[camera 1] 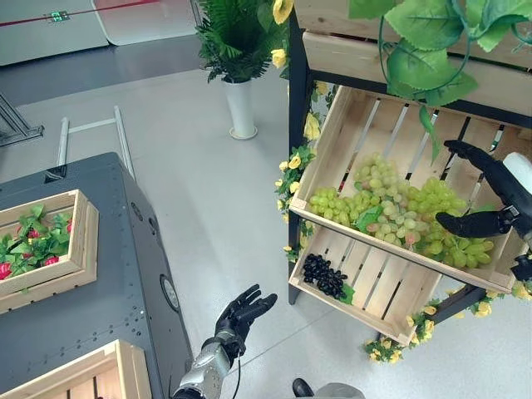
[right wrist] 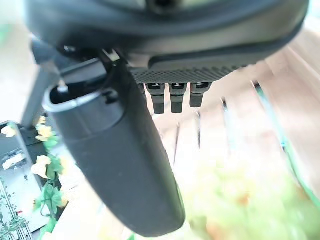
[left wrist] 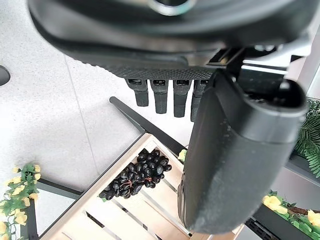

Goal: Pick up the fruits from the basket on one side to the basket on the other side

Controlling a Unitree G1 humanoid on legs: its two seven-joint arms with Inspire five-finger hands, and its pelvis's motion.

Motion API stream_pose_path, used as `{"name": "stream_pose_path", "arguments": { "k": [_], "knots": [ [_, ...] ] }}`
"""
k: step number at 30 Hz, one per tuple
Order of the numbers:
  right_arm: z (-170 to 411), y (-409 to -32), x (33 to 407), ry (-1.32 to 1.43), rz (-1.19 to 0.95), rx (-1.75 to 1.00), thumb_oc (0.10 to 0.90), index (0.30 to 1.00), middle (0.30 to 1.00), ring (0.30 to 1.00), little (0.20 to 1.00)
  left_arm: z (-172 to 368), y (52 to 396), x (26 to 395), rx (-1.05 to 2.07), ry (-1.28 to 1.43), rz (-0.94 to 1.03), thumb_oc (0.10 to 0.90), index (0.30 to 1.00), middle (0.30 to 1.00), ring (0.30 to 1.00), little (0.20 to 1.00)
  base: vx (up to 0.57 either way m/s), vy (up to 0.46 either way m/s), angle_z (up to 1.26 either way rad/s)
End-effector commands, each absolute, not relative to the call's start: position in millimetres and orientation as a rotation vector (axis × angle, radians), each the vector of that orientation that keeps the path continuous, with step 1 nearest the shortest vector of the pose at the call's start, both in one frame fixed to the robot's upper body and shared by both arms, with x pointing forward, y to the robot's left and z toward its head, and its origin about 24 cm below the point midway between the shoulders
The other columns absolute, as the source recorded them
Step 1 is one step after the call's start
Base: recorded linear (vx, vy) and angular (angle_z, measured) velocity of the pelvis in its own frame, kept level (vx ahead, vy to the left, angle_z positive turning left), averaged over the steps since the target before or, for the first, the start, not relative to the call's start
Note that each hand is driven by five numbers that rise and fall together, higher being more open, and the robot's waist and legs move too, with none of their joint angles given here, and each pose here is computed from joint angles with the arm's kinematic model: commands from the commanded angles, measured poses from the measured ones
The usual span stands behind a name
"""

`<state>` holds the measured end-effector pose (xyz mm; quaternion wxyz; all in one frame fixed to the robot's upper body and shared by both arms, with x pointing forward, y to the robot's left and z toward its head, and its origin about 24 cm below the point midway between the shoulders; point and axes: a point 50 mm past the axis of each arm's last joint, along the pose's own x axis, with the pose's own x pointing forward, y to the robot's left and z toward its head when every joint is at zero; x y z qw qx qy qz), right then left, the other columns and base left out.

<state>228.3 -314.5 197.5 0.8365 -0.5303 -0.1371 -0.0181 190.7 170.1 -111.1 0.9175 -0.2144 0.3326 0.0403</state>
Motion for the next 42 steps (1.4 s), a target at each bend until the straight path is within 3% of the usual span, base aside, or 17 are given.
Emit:
{"name": "stream_pose_path", "arguments": {
  "k": [1, 10, 22, 39, 42],
  "knots": [
    [254.4, -319.0, 219.7, -0.586, -0.246, -1.180, 0.800, 0.900, 0.900, 0.900, 0.900, -101.0, 174.9, 205.3, -0.426, 0.568, 0.061, 0.800, 0.900, 0.900, 0.900, 0.900, 0.00, 0.000, 0.00],
    [262.7, -298.1, 210.8, -0.697, -0.191, -1.270, 0.800, 0.900, 0.900, 0.900, 0.900, -105.9, 177.1, 199.7, -0.435, 0.585, 0.078, 0.800, 0.900, 0.900, 0.900, 0.900, 0.00, 0.000, 0.00],
    [259.7, -259.2, 206.8, -0.689, 0.156, -1.125, 0.800, 0.900, 0.900, 0.900, 0.900, -108.1, 183.0, 197.2, -0.439, 0.598, 0.109, 0.800, 0.900, 0.900, 0.900, 0.900, 0.00, 0.000, 0.00],
    [237.7, -196.7, 219.7, -0.646, 0.688, -0.536, 0.800, 0.900, 0.900, 0.900, 0.900, -106.8, 183.9, 201.3, -0.428, 0.608, 0.137, 0.800, 0.900, 0.900, 0.900, 0.900, -0.01, -0.019, 0.05],
    [226.7, -179.0, 225.0, -0.615, 0.787, -0.323, 0.800, 0.900, 0.900, 0.900, 0.900, -106.6, 182.2, 202.9, -0.423, 0.610, 0.132, 0.800, 0.900, 0.900, 0.900, 0.900, -0.03, -0.043, 0.15]
  ]
}}
